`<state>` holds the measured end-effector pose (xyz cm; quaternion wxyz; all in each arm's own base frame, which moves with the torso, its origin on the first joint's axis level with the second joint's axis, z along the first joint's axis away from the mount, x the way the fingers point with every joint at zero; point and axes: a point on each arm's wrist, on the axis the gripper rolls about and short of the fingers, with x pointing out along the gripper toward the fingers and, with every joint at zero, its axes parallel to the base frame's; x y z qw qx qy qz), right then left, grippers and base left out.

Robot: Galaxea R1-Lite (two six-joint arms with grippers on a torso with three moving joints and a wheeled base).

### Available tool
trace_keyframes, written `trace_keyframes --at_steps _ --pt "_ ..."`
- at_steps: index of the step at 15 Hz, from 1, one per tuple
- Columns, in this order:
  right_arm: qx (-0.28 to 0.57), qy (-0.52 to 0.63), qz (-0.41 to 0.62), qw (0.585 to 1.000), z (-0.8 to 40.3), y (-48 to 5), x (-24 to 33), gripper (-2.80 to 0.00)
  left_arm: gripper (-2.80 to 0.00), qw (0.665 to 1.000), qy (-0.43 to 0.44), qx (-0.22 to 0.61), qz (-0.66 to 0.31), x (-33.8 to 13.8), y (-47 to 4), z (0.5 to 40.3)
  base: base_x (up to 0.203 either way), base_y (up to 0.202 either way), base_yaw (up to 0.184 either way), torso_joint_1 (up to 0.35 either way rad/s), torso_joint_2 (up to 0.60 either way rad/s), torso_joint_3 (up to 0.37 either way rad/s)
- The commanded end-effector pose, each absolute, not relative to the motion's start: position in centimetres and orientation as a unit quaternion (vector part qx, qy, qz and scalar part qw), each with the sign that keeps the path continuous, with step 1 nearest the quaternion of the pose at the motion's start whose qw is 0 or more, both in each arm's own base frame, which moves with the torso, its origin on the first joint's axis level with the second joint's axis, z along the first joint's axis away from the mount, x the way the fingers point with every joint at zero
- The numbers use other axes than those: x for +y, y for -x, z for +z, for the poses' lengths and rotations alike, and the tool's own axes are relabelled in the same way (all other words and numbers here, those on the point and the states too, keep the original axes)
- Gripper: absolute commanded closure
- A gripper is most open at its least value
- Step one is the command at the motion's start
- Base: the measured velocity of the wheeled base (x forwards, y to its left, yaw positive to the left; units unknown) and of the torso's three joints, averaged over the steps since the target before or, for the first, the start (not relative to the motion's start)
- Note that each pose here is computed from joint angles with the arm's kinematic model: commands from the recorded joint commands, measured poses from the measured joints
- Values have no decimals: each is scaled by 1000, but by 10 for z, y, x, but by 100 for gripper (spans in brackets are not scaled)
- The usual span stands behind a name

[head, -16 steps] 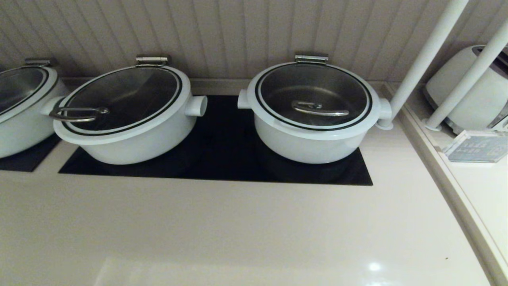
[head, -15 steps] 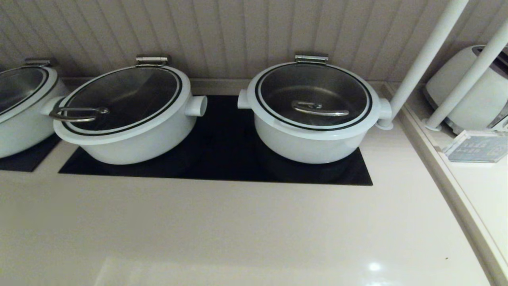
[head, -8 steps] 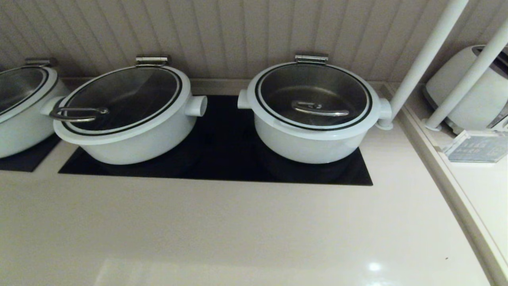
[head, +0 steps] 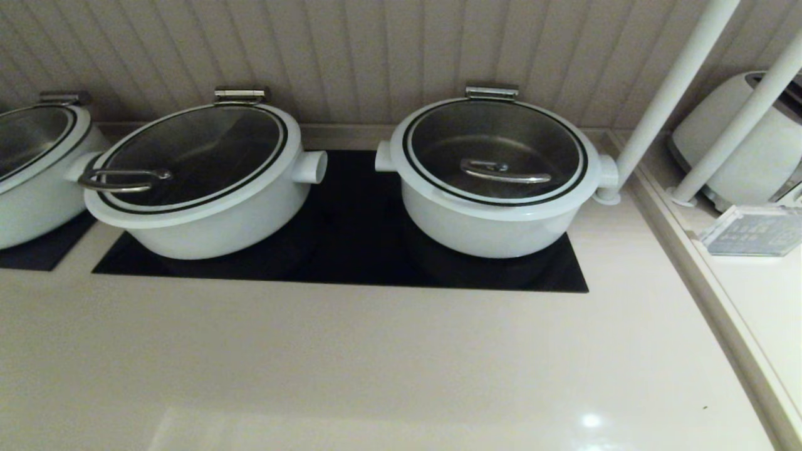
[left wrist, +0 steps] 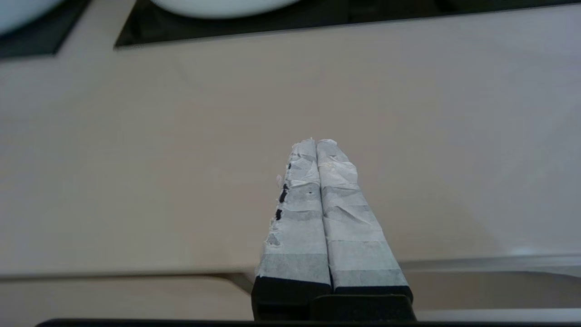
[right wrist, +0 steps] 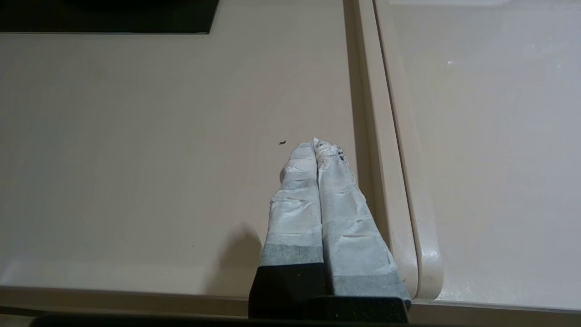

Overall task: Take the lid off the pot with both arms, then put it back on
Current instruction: Open the food pot lid a small opening with the left arm

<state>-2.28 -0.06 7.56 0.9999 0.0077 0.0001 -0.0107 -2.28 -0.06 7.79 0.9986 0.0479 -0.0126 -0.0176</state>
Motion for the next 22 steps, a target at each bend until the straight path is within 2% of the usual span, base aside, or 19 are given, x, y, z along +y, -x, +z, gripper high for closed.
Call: trace_keyframes --at_steps 1,4,7,11,14,17,22 --pt "-1 -8 -11 1000 76 23 -1 0 0 998 -50 -23 -23 -1 24 82 0 0 0 0 0 0" --pt "0 -7 -11 1000 76 23 -1 0 0 994 -53 -56 -78 -3 31 107 0 0 0 0 0 0" --pt "0 -8 -10 1000 75 23 -1 0 0 992 -54 -49 -105 -4 24 145 0 0 0 0 0 0" --pt "0 -7 -10 1000 75 23 -1 0 0 984 -56 -43 -161 -7 -2 218 0 0 0 0 0 0" --pt "0 -7 -9 1000 75 23 -1 0 0 976 -60 -37 -207 -9 -37 257 0 0 0 0 0 0" --pt "0 -7 -9 1000 75 23 -1 0 0 965 -61 -44 -253 -14 -69 279 0 0 0 0 0 0" --pt "0 -4 -8 1000 75 23 -1 0 0 935 -48 -11 -351 -39 -110 290 0 0 0 0 0 0"
